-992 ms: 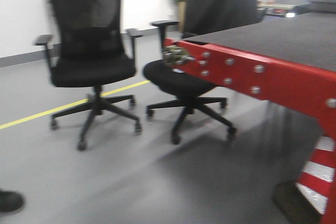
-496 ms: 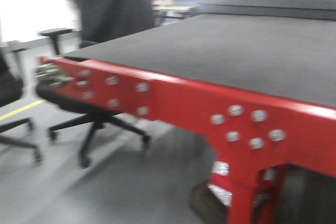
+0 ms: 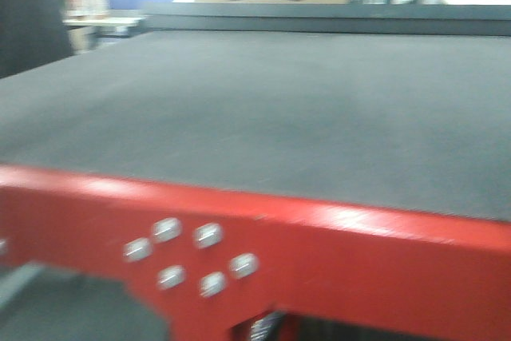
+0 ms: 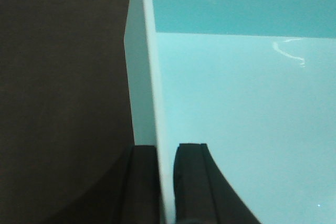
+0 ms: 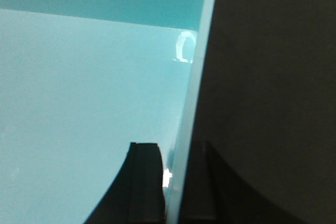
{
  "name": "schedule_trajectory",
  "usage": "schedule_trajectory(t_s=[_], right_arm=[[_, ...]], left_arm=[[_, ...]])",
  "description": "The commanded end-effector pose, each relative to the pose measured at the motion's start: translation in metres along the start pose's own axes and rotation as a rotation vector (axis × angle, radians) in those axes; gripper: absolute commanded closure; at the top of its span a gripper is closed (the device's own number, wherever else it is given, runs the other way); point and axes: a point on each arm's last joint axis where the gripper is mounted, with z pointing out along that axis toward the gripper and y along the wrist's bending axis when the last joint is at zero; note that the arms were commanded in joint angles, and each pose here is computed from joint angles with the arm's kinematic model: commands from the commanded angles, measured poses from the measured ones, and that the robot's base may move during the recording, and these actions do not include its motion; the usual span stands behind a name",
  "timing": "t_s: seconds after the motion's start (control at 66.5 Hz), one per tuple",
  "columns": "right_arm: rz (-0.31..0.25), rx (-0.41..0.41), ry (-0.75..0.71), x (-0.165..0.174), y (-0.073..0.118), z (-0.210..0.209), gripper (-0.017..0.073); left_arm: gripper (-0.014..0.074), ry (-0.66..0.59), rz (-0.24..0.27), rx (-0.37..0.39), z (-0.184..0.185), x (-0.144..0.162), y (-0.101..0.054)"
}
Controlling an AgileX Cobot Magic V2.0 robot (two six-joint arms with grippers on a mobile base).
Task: Fetch blue bin and place on conveyor start
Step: 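Drive up to the red-framed conveyor holding the bin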
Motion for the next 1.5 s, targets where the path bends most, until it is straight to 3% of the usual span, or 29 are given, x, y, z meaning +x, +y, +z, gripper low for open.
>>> schedule_trajectory(t_s=[0.0,1.489], right_arm=[[-0.036,0.018,-0.045,-0.0049,-0.0019,-0.0072,0.0712],[-0.036,0.018,-0.045,-0.0049,-0.0019,-0.0072,0.0712]], left_arm=[[0.0705,-0.076,0.024,-0.006,-0.0084,-0.0082,0.0007],[0.0705,-0.076,0.024,-0.006,-0.0084,-0.0082,0.0007]])
